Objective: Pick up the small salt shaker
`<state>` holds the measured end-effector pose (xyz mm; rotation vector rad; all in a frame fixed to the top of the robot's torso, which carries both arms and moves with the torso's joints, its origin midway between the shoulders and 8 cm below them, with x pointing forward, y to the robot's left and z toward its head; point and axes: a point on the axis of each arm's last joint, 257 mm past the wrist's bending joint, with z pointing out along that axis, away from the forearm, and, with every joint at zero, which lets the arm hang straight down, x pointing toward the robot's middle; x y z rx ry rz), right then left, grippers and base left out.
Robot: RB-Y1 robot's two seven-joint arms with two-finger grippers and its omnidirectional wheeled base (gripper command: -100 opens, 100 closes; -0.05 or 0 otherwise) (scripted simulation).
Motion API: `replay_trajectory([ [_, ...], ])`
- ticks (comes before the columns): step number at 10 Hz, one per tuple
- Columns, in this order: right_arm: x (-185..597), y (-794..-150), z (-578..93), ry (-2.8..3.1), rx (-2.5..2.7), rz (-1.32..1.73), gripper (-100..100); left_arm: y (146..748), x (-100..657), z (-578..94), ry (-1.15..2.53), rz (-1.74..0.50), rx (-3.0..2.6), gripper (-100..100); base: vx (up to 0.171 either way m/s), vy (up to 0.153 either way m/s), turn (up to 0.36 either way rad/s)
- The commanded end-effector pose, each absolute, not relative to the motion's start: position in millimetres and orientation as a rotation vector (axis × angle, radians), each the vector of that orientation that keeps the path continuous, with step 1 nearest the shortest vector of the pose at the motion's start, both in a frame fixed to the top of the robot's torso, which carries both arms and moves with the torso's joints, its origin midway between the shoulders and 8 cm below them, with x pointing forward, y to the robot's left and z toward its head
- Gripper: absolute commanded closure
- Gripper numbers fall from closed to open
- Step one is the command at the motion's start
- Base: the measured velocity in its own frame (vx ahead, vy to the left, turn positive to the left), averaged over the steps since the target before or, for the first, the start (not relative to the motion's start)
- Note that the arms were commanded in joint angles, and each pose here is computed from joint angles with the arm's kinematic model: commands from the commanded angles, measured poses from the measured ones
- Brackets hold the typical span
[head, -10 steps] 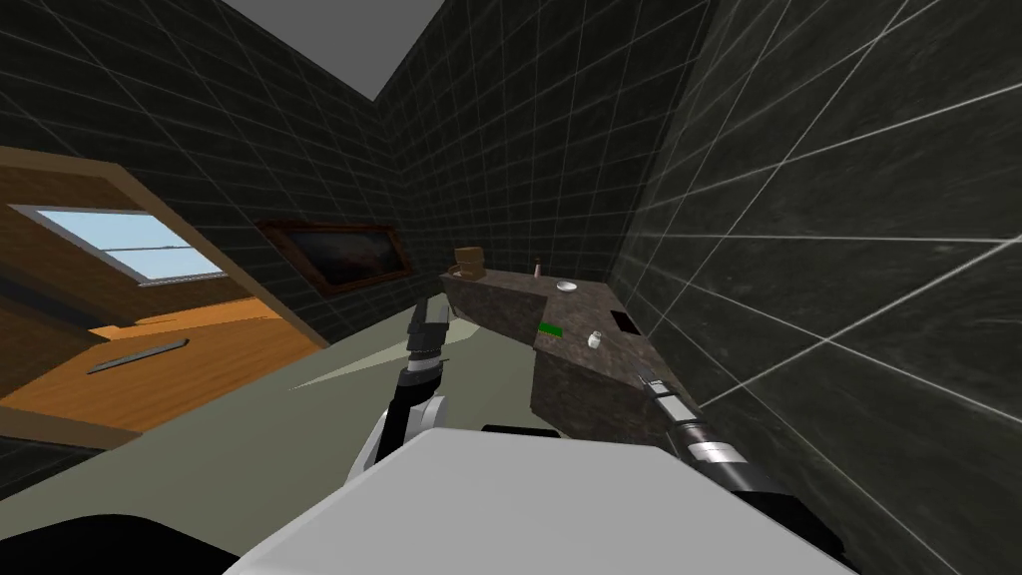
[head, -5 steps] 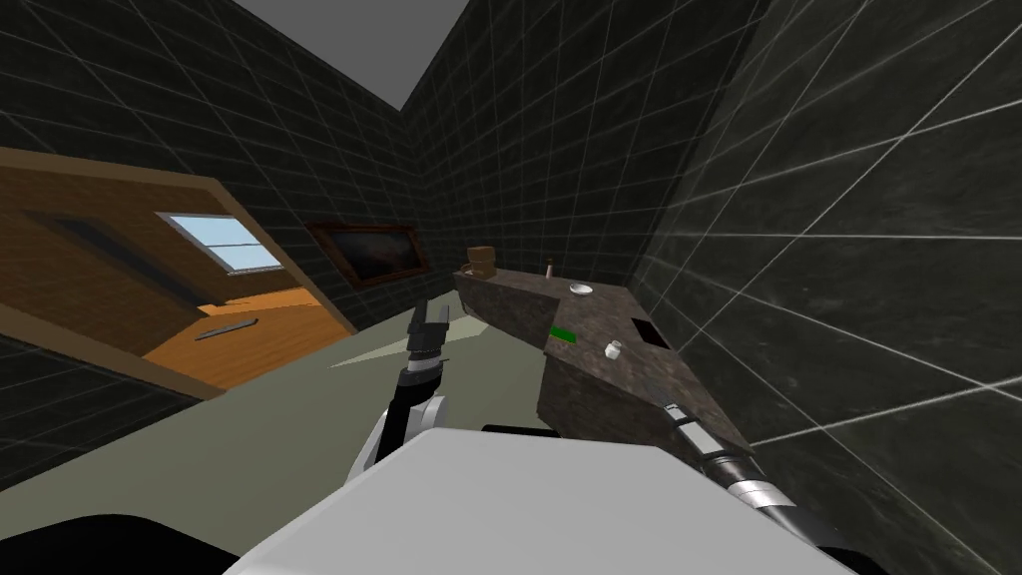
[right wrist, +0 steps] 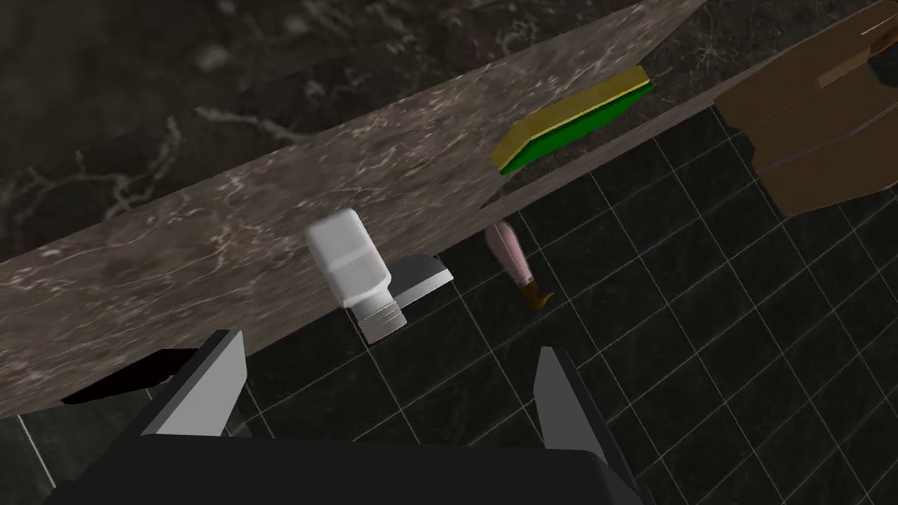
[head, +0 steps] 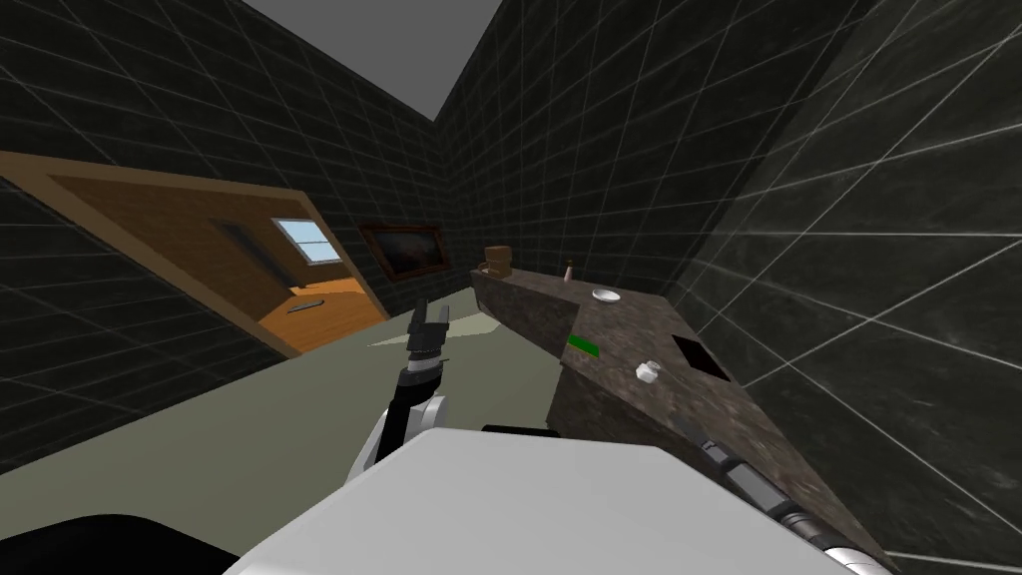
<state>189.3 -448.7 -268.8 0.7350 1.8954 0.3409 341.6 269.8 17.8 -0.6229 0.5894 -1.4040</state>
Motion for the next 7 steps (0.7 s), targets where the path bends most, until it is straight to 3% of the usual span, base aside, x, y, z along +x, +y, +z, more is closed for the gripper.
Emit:
replay_trajectory([
  [1,167.1,-464.6,-282.2,1.988,0.728,0.258,-100,269.8,341.6,17.8,0.589,-1.404,-0.623,0,0.055,0.020,0.331],
  [7,98.9,-518.0,-304.1,2.222,0.700,0.033,-100,269.9,341.6,17.8,0.589,-1.404,-0.623,0,0.040,0.015,0.218],
])
